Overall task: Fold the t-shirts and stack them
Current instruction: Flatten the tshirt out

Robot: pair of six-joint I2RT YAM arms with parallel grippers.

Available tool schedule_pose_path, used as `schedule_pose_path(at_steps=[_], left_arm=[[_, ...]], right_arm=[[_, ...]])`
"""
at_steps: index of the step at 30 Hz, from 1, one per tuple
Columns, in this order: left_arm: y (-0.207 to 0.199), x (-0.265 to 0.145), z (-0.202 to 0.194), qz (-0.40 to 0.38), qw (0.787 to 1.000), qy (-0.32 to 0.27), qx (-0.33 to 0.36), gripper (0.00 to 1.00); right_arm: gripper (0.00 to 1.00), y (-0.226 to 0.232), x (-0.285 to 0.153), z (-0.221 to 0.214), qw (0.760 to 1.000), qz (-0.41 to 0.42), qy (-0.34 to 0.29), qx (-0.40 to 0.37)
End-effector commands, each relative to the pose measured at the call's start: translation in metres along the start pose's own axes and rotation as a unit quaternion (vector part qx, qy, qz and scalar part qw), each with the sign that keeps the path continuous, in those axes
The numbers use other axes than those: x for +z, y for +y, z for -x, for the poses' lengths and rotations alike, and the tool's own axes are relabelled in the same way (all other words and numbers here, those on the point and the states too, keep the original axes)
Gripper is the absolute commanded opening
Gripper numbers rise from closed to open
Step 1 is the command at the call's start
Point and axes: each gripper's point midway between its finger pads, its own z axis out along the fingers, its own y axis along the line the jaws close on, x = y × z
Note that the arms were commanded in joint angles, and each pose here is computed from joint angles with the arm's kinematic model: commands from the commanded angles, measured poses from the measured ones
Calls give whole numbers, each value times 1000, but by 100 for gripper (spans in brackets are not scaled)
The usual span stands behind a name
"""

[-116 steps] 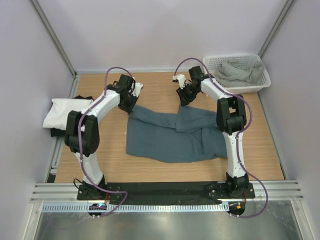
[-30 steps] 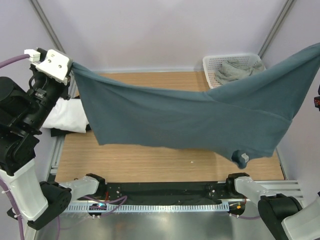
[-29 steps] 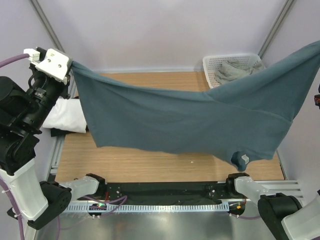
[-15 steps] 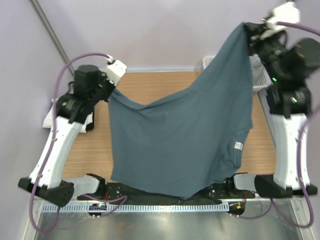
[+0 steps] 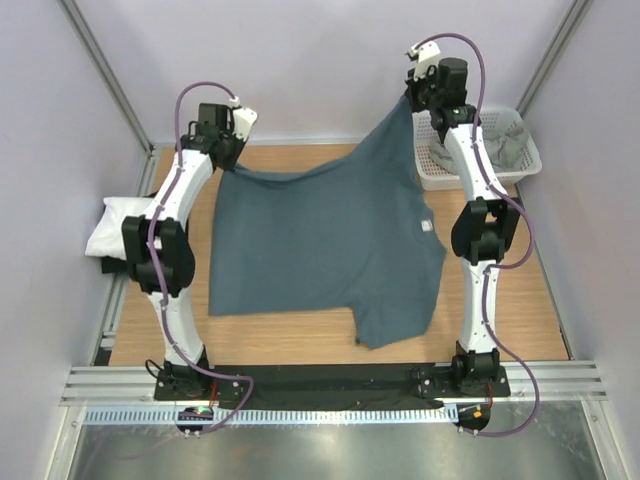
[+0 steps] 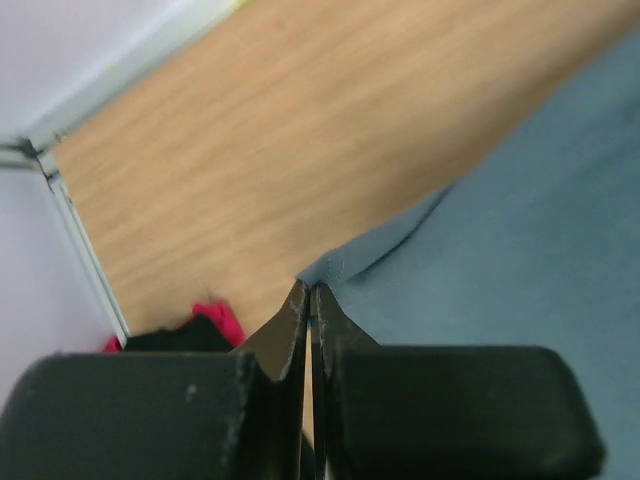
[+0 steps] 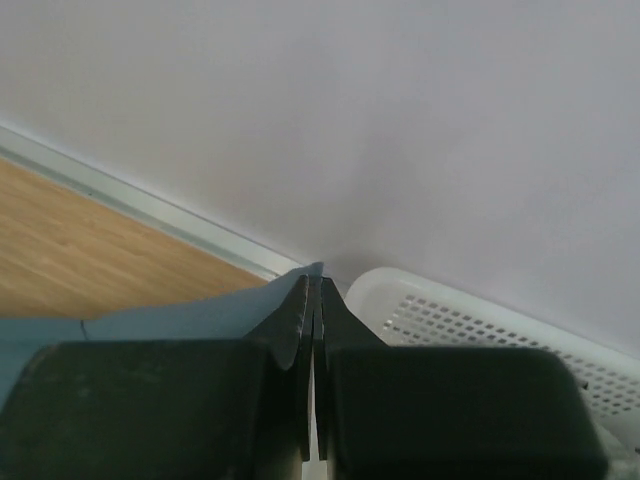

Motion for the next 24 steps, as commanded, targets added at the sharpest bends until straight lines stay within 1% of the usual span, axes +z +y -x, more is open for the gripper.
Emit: schedule_pose_path(at_steps=[1, 2, 3, 4, 5, 8, 9, 10, 11, 12, 14, 15, 16, 17, 18, 19, 20, 21, 22, 24], left_arm=[[37, -25, 82, 42, 993, -113, -18, 0], [39, -24, 88, 43, 992, -118, -20, 0], [48, -36, 104, 53, 989, -139, -22, 0], [46, -41, 113, 43, 987, -152, -21, 0], [49, -54, 123, 47, 984, -168, -22, 0], [54, -90, 141, 52, 978, -202, -27, 0], [54, -117, 150, 57, 973, -223, -28, 0], [51, -128, 149, 56, 972, -227, -28, 0], [46, -142, 152, 56, 970, -236, -23, 0], [45, -181, 159, 65, 963, -263, -17, 0], [25, -199, 154, 61, 962, -264, 4, 0], [28, -243, 155, 87, 953, -289, 22, 0], [17, -243, 144, 84, 956, -280, 35, 0], [1, -264, 147, 80, 949, -301, 54, 0], [0, -283, 149, 95, 940, -322, 62, 0], [-1, -322, 145, 105, 927, -354, 67, 0], [-9, -333, 142, 96, 924, -365, 66, 0], [-8, -346, 137, 97, 922, -370, 58, 0], [-6, -369, 132, 100, 916, -385, 43, 0], [2, -395, 121, 111, 916, -386, 26, 0]], right_arm=[[1, -23, -38, 126, 986, -53, -146, -52], [1, -25, -47, 138, 984, -60, -158, -60], [1, -27, -55, 149, 980, -68, -173, -65], [1, -25, -54, 143, 982, -68, -166, -60], [1, -28, -78, 167, 977, -78, -187, -60], [1, -22, -108, 181, 978, -75, -192, -33], [1, -20, -145, 211, 972, -78, -219, -33], [1, -15, -151, 204, 975, -71, -210, -20], [1, -11, -165, 209, 974, -69, -214, -18], [1, -4, -199, 224, 972, -65, -226, -19], [1, 4, -234, 236, 969, -60, -237, -22], [1, 10, -267, 245, 967, -60, -248, -25], [1, 14, -289, 253, 964, -62, -259, -27], [1, 17, -306, 256, 962, -61, -264, -26], [1, 25, -340, 264, 960, -61, -273, -27], [1, 28, -357, 268, 958, -60, -278, -24], [1, 32, -372, 270, 957, -58, -283, -20], [1, 37, -388, 269, 957, -57, -283, -17], [1, 45, -421, 277, 951, -55, -304, -25], [1, 53, -451, 281, 947, -53, -314, -28]])
